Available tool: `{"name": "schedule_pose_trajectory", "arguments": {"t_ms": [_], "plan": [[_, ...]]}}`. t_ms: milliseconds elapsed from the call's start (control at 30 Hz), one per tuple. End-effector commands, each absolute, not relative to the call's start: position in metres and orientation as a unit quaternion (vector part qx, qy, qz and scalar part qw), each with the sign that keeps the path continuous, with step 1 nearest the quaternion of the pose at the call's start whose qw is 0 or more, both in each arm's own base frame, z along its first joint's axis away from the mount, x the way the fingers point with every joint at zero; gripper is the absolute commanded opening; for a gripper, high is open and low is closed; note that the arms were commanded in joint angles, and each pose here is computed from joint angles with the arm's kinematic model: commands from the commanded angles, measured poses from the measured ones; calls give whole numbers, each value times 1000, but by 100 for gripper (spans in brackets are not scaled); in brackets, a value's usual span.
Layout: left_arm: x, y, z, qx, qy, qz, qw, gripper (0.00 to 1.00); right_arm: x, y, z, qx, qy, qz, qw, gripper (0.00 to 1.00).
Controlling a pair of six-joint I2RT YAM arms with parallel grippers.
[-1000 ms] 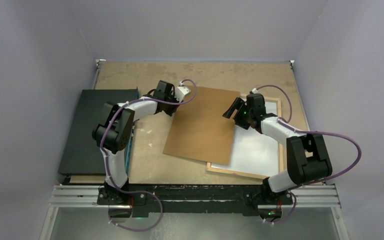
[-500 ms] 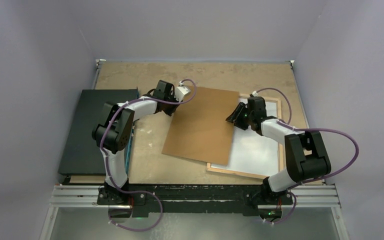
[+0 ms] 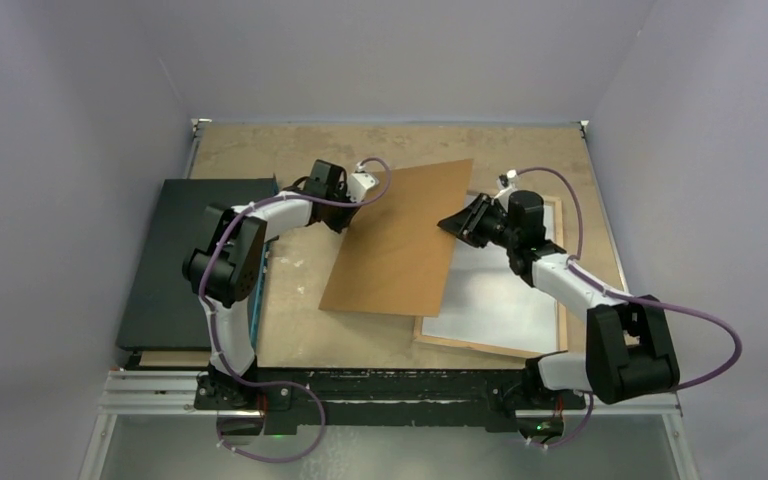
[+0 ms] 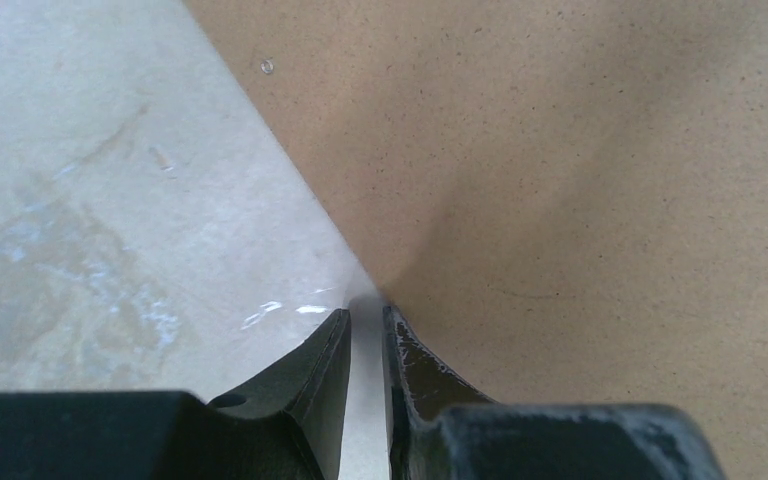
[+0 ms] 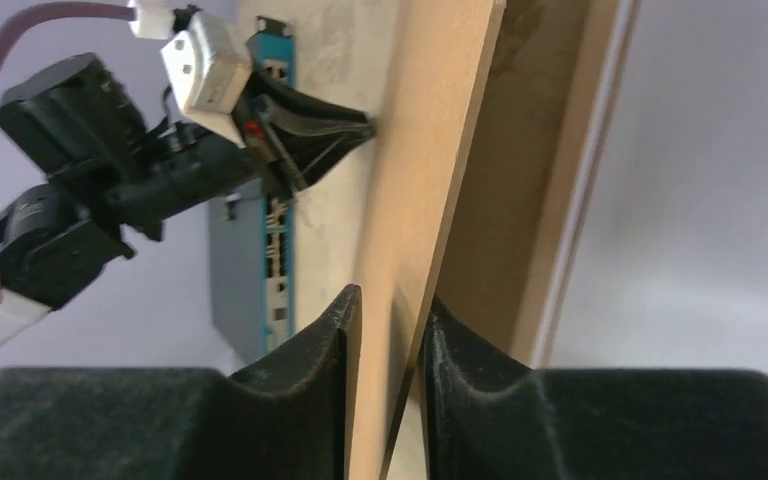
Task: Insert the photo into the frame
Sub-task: Pick up the photo frame item at the center of the board.
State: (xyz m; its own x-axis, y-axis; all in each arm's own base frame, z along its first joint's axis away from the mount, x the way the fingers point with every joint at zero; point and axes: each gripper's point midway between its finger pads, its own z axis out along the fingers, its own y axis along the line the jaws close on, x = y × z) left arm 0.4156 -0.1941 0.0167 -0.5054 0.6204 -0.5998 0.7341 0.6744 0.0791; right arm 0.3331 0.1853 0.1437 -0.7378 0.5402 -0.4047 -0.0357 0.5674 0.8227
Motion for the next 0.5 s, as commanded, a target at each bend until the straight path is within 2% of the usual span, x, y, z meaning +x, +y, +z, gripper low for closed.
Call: {"name": "schedule_pose_trajectory", "arguments": {"t_ms": [0,100,200,233,333,467], "plan": [[325,-205,-25,395,887,-190,148,18,320,209,166,119,796,506,309,23],[329,-210,-10,394,878,-211,168,18,324,209,169,121,799,503,307,20],[332,-211,0,394,874,-221,179,22,326,206,174,126,805,490,309,6],[335,-209,7,392,873,-223,186,25,326,205,179,129,805,486,314,1],[355,-198,50,387,860,-235,235,44,331,198,202,147,797,478,338,0],[366,-181,166,418,790,-270,358,62,339,195,232,202,773,493,343,0]]}}
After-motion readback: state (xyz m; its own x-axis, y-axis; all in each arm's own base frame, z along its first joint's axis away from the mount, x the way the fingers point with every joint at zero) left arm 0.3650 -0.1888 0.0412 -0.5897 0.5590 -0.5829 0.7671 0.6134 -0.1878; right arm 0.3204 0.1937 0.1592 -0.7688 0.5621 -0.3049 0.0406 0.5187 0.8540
